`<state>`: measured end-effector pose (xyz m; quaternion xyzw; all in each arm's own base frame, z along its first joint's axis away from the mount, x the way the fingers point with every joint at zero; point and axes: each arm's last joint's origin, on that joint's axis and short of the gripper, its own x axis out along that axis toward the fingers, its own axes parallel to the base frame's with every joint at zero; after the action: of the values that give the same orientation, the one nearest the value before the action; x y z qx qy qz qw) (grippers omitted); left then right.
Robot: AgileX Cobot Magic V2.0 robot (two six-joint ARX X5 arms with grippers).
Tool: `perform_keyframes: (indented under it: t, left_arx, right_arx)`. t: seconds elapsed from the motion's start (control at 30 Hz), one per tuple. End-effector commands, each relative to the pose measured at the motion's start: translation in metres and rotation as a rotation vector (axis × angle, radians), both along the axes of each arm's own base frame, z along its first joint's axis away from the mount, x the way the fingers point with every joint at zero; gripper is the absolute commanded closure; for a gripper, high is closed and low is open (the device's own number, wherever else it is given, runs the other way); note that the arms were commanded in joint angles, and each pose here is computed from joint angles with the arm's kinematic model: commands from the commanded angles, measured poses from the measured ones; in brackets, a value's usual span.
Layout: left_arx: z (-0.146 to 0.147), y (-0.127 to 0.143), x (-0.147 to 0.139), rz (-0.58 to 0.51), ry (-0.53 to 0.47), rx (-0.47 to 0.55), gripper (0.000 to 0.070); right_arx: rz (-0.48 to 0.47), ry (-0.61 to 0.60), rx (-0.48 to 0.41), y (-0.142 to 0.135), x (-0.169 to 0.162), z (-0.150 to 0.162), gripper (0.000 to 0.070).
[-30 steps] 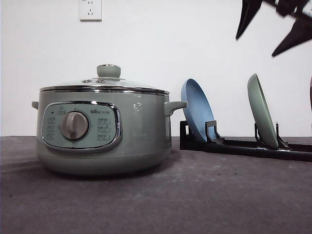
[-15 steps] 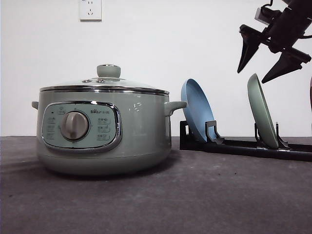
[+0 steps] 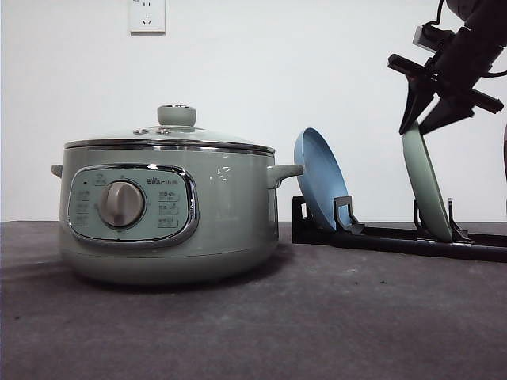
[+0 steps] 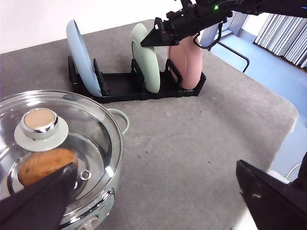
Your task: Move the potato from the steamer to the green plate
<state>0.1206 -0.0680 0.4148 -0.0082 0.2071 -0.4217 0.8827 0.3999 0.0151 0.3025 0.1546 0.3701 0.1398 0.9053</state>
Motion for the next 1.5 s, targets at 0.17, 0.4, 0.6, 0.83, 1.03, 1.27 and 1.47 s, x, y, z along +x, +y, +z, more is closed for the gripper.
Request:
perform_keyframes:
  t: [0.17,0.4,0.6,0.83,1.03,1.27,1.47]
  left_arx:
    - [0.007,-0.001,-0.001,-0.016,-0.034,-0.007,0.0024]
    - [0.007,-0.001,-0.001,-0.016,-0.028,-0.003,0.0024]
    - [0.007,-0.001,-0.001,-0.016,-0.029,-0.004,0.0024]
    - [0.007,-0.001,-0.001,-0.016,-0.029,-0.003,0.0024]
    - [0.005,0.000,-0.002,-0.016,-0.012,0.004,0.0024]
    - [0.003,0.000,-0.003,-0.016,0.013,0.015,0.0024]
    - [0.003,0.000,-0.003,-0.016,0.014,0.016,0.0024]
  right_arx:
    - [-0.013,-0.008,0.054,-0.005,0.006,0.003,0.0700]
    - [-0.001,-0.067,0.128,-0.010,-0.010,0.032,0.0700]
    - [0.045,-0.171,0.157,-0.008,-0.049,0.080,0.0700]
    - [0.097,-0.239,0.026,0.006,-0.119,0.122,0.0700]
    - [0.184,-0.260,-0.051,0.029,-0.185,0.117,0.0700]
    - [0.269,-0.191,-0.127,0.042,-0.255,0.076,0.0700]
    - [0.310,-0.141,-0.239,0.046,-0.292,0.052,0.0700]
